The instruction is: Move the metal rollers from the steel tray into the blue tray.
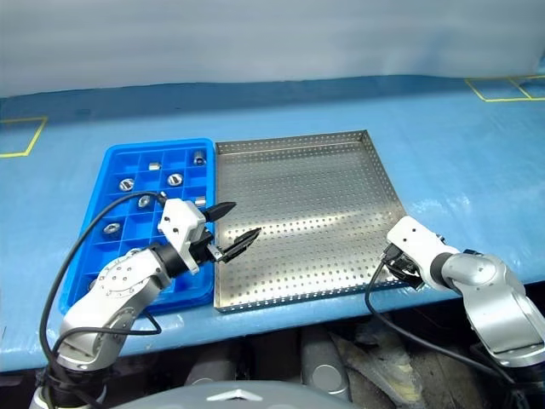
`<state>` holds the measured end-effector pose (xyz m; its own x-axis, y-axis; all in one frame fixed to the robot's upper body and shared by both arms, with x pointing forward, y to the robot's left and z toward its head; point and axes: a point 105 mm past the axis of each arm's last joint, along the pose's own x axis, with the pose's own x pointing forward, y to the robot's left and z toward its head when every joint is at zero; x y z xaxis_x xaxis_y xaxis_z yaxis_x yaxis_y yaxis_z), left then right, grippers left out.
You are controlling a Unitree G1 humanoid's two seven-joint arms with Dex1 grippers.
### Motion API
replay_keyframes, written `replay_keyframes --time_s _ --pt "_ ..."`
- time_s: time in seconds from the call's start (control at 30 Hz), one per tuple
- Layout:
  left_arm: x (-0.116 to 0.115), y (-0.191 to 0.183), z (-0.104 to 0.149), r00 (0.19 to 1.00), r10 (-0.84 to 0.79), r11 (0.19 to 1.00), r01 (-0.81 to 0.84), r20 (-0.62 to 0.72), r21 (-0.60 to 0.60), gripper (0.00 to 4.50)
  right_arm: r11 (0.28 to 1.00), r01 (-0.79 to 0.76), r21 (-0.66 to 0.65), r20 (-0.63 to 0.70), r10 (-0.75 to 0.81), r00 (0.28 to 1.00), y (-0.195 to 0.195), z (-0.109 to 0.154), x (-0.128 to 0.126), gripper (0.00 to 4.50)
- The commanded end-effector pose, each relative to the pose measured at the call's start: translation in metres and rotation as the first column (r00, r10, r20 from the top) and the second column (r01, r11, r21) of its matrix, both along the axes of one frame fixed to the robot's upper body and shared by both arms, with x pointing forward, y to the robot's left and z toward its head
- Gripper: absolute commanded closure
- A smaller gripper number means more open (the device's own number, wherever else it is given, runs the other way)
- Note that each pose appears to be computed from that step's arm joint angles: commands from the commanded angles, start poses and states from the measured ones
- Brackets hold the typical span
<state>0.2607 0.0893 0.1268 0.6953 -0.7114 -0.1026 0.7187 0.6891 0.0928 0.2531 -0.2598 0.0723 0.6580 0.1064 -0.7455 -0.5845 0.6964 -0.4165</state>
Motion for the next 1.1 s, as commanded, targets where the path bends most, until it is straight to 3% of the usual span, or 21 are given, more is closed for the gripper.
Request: replay_keyframes --time_s 0.03,0.13,0.37,0.7,0.97,1.1 --pt "-0.001 0.002 0.014 0.998 0.008 1.000 -0.008 0.068 -0.003 0.48 1.000 -0.011 -0.021 -0.011 0.011 1.000 -0.002 -0.001 0.000 0.73" --pt "-0.001 0.003 0.014 0.998 0.010 1.000 -0.010 0.069 -0.001 0.48 1.000 -0.004 -0.018 -0.025 0.003 1.000 -0.003 -0.005 -0.001 0.91" --pt "-0.001 0.003 0.015 0.997 0.013 1.000 -0.013 0.073 0.004 0.48 0.999 0.007 -0.032 -0.027 -0.008 1.000 -0.008 -0.007 -0.002 2.79" --pt "0.000 0.003 0.016 0.997 0.014 1.000 -0.014 0.078 0.002 0.48 1.000 -0.006 -0.015 0.027 0.006 1.000 -0.002 0.001 0.006 2.78" --pt "0.005 0.026 0.033 0.984 0.117 0.993 -0.113 0.131 -0.039 0.48 0.954 -0.120 0.275 0.370 0.010 0.929 0.061 0.057 0.049 2.78" --pt "0.002 0.061 0.047 0.957 0.233 0.972 -0.228 0.172 -0.051 0.48 0.853 -0.297 0.429 0.477 0.066 0.876 0.116 0.077 0.059 2.78"
